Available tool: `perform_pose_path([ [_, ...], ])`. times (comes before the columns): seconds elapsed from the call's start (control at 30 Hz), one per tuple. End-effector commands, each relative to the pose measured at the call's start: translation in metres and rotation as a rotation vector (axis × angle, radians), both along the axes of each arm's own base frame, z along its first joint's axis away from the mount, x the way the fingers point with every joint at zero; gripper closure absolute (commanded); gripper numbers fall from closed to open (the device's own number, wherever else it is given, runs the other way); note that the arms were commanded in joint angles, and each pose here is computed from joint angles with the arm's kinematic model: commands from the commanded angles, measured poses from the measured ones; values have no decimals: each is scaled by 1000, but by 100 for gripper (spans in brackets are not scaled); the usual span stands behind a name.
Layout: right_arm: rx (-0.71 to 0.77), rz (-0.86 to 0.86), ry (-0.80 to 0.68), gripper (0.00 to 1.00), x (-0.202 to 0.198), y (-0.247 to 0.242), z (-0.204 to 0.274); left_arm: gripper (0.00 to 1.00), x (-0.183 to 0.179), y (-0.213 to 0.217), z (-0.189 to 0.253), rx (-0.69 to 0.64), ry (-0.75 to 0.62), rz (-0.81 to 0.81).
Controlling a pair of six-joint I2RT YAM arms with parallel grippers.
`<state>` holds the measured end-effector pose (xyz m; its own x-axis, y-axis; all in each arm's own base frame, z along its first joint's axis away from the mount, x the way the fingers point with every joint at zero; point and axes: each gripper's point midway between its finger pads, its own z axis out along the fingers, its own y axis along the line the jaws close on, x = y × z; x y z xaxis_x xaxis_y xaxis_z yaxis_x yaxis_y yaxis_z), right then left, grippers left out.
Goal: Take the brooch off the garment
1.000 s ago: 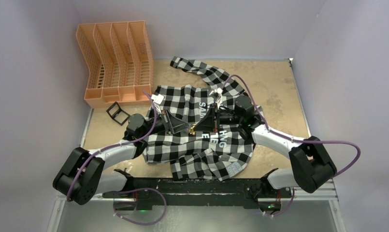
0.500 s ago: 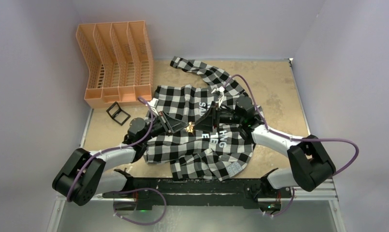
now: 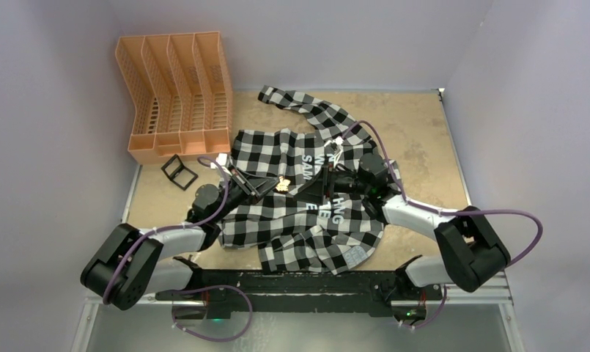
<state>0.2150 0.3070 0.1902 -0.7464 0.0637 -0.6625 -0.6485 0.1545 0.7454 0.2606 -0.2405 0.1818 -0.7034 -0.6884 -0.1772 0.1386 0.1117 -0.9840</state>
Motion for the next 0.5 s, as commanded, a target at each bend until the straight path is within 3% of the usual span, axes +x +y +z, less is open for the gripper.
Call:
perform_pose_path([
  [0.0,41,29,-15,27,-5,6,10,100,7,2,25,-72,-62,35],
  [0.47,101,131,35,30,-20,27,15,100,7,2,24,-83,-71,37],
])
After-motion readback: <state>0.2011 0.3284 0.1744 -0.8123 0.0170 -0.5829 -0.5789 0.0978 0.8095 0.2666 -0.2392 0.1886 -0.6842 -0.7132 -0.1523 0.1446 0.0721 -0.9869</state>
